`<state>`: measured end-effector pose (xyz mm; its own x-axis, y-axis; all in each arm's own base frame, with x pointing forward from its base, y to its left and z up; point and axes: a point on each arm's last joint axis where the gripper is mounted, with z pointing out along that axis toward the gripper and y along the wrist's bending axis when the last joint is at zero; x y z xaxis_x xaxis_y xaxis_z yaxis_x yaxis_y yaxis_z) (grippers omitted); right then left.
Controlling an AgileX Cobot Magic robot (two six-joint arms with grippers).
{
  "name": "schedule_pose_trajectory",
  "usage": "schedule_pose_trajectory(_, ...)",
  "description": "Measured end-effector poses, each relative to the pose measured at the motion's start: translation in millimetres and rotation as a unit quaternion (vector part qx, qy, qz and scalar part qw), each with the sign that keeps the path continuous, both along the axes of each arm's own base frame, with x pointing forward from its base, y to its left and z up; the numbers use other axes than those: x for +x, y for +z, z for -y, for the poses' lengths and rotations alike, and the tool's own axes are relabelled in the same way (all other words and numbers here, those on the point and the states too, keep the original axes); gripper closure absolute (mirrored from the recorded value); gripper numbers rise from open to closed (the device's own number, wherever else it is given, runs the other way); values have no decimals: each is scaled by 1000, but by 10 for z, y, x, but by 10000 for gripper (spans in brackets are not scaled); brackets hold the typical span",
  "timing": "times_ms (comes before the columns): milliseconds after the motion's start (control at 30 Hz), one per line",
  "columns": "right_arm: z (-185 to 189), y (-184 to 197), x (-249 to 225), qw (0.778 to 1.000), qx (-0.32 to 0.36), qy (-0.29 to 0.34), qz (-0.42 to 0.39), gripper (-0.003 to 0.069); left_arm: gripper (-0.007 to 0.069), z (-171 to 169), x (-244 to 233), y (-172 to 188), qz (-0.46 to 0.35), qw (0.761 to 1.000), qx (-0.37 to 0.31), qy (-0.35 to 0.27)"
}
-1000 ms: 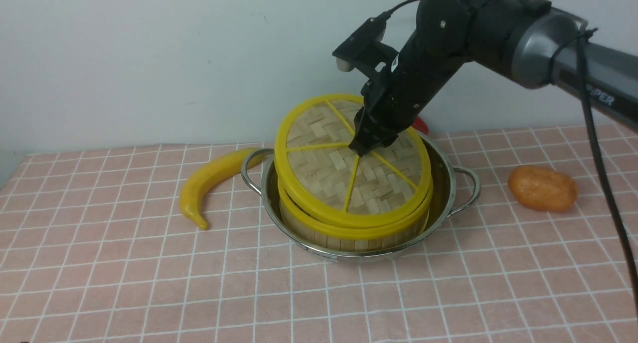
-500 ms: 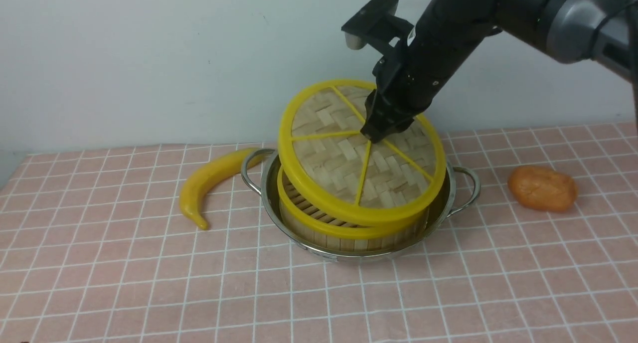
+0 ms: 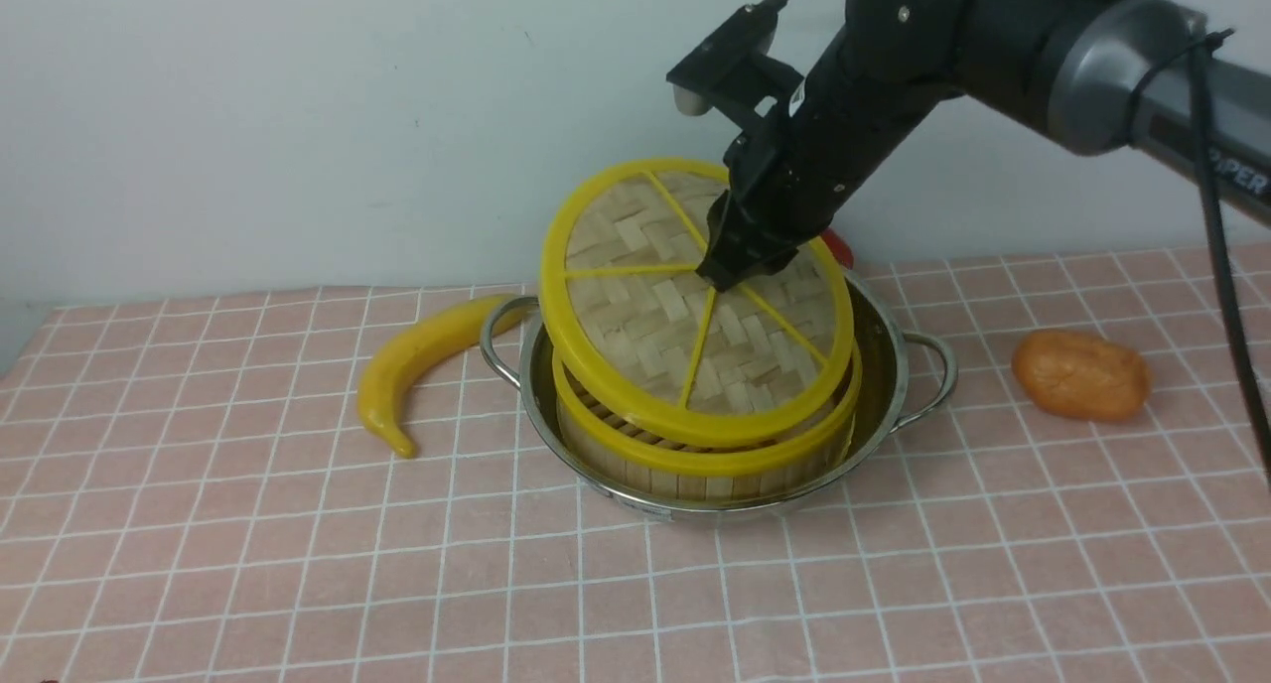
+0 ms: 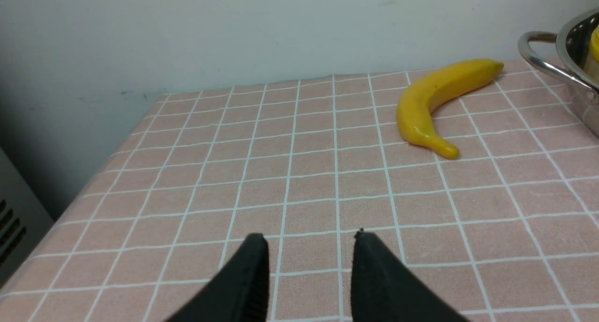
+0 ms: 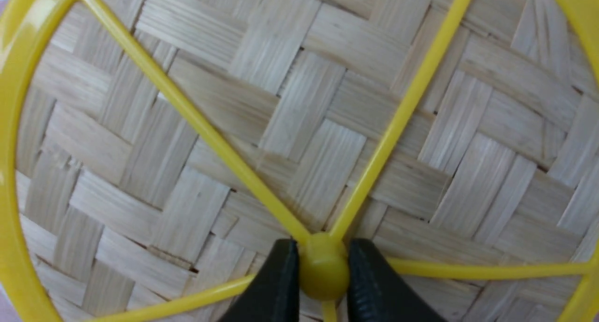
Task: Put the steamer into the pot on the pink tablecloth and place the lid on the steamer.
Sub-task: 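Place the bamboo steamer lid onto the steamer basket in the pot with the right gripper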
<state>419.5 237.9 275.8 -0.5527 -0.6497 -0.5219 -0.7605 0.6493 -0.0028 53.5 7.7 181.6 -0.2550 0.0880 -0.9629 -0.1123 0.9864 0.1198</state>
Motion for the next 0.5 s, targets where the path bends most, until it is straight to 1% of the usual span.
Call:
schedule_pose_trajectory(267, -1, -13, -3, 1000, -1, 1, -5, 513, 382, 0, 0, 0, 0, 1000, 0, 0)
schedule_pose_trajectory(367, 33, 100, -51, 1000, -5, 2, 0, 513, 382, 0, 0, 0, 0, 1000, 0, 0)
schedule_pose_trajectory(433, 83, 257, -144, 1000, -9, 0, -6, 513, 382, 0, 0, 0, 0, 1000, 0, 0)
schedule_pose_trajectory(500, 98, 300, -170, 1000, -10, -1, -8, 513, 382, 0, 0, 0, 0, 1000, 0, 0)
